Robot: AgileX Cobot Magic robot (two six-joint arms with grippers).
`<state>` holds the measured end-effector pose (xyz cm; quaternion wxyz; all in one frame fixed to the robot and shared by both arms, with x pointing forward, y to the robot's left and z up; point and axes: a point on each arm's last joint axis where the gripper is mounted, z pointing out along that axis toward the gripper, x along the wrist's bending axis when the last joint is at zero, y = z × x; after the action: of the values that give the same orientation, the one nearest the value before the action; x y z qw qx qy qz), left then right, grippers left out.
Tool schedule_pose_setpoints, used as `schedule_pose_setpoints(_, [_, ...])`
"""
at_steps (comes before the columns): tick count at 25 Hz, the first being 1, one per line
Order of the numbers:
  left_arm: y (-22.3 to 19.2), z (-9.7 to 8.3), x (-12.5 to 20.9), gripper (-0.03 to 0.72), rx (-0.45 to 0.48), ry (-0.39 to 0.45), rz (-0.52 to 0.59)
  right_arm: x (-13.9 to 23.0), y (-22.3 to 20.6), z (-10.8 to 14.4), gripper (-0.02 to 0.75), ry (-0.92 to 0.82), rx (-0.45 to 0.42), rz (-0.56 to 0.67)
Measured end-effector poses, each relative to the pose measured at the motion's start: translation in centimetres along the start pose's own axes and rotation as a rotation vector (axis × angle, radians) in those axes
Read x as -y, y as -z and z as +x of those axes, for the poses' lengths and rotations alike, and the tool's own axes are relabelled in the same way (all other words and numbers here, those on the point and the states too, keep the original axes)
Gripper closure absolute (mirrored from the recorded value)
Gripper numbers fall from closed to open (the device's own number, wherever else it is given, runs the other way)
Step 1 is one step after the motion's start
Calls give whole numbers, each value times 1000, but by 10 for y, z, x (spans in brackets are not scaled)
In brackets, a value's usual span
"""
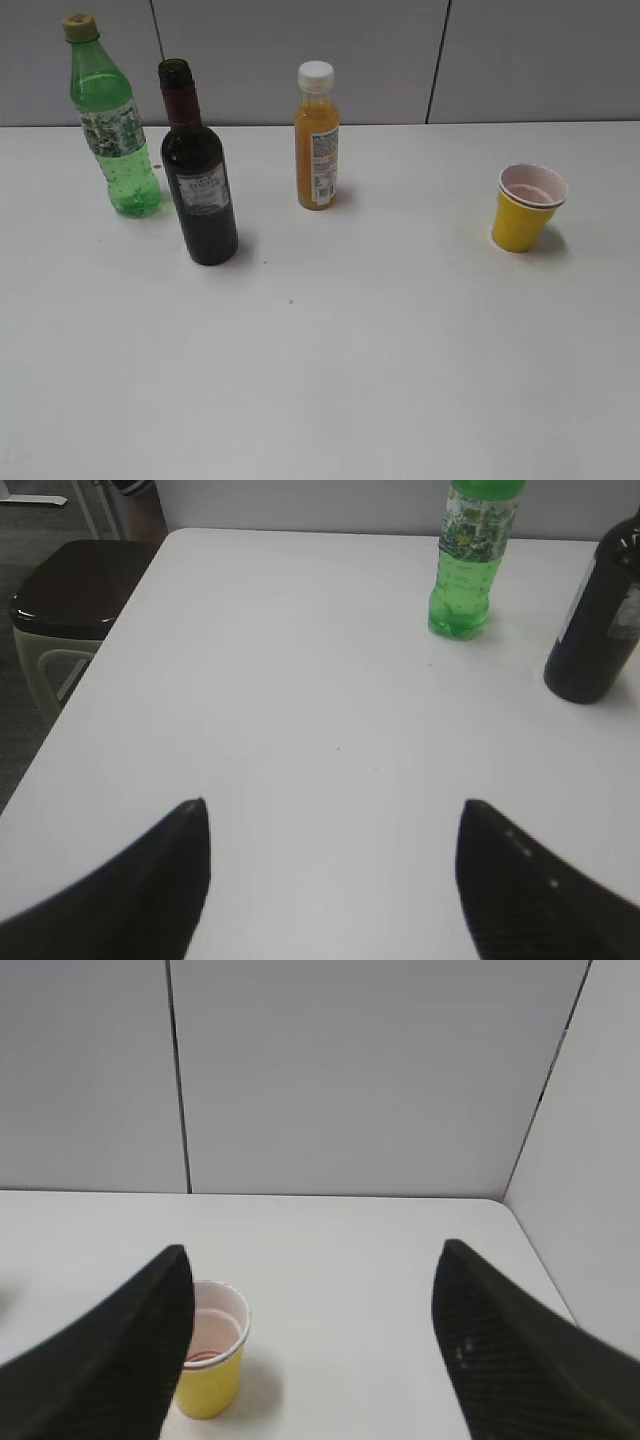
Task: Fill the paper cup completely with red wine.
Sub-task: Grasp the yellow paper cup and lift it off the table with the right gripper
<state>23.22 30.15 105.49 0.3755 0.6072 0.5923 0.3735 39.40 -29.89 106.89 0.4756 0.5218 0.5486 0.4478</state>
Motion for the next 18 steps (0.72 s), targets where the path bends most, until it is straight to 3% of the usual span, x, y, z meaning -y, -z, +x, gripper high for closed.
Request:
schedule_pose_setpoints(8, [0,0,0,106,0,0,0,24,-59,1,160,13,17,28])
schedule_pose_setpoints(18, [0,0,0,106,0,0,0,69,-104,49,142,32,-149,37])
